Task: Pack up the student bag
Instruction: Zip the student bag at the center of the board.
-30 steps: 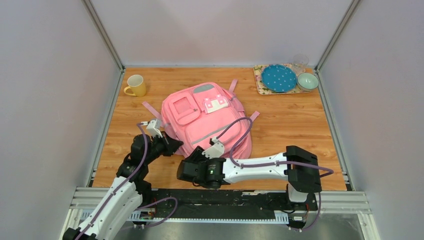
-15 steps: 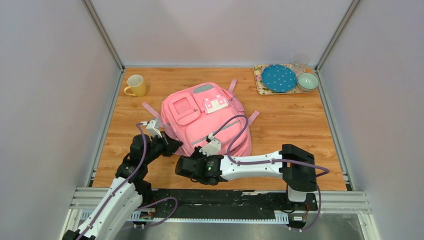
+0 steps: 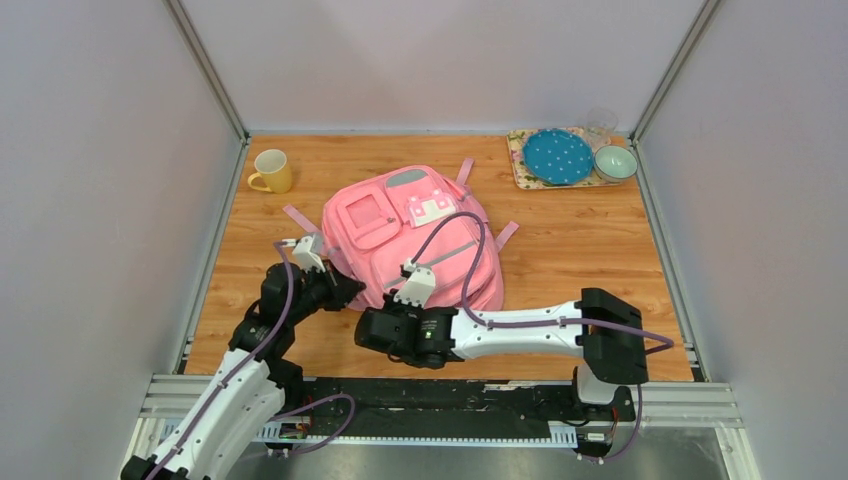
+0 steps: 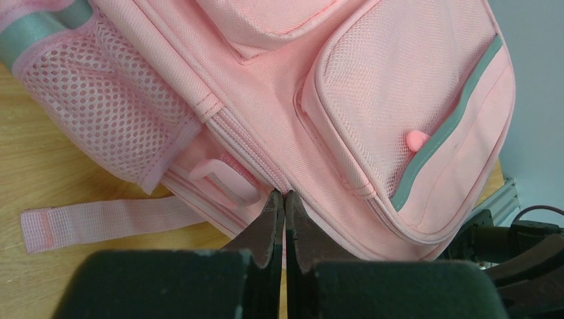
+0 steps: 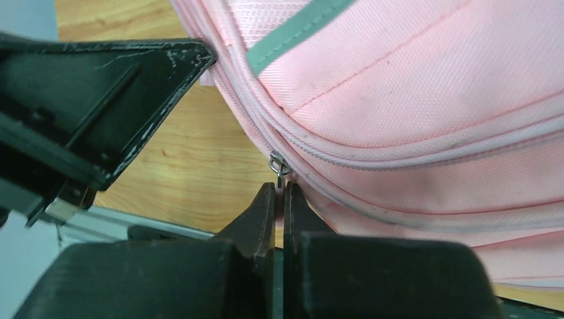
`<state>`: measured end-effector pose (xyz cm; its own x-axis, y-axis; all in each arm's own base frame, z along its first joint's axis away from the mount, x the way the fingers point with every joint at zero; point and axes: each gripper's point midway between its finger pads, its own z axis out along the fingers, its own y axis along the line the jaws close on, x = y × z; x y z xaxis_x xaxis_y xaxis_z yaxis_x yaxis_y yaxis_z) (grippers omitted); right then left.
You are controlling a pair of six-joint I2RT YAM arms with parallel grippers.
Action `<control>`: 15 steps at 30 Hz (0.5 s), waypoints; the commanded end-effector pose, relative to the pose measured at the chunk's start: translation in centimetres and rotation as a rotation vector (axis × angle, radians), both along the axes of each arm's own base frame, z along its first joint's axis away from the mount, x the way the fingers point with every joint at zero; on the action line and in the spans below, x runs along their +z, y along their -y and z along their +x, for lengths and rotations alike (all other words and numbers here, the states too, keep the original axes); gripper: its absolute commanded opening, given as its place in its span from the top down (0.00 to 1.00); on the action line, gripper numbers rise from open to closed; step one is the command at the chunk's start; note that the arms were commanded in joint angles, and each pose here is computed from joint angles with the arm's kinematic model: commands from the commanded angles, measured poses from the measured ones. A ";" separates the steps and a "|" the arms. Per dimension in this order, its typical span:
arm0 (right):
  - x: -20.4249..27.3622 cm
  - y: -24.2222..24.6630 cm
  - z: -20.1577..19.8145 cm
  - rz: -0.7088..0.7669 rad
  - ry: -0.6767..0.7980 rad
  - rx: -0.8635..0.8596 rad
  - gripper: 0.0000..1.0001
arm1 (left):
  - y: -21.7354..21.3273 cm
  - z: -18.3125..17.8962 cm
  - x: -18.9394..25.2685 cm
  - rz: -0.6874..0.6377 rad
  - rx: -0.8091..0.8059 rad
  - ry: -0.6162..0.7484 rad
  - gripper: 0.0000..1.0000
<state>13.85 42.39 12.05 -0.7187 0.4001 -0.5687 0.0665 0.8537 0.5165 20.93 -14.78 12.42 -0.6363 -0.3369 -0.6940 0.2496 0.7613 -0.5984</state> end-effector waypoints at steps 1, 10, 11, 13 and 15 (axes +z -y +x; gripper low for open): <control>4.5 2.5 1.3 -0.089 0.134 0.120 1.00 | -1.1 0.3 0.1 0.083 0.022 0.001 1.00; 5.6 8.3 0.6 -0.157 0.162 0.292 1.00 | -1.5 0.4 -0.2 0.135 0.027 -0.027 1.00; 4.3 9.4 0.5 -0.182 0.143 0.305 1.00 | -1.6 0.4 -0.2 0.139 0.030 -0.029 1.00; 4.6 10.7 0.2 -0.161 0.143 0.333 1.00 | -1.8 0.4 -0.1 0.144 0.036 -0.030 1.00; 3.2 11.8 -0.1 -0.163 0.138 0.364 1.00 | -1.9 0.4 0.0 0.149 0.040 -0.033 1.00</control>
<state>13.66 34.74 16.71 -0.7332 0.1513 -0.6629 -0.2370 0.8570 0.4577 20.43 -14.99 12.52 -0.6799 -0.2796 -0.6779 0.2498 0.7808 -0.5726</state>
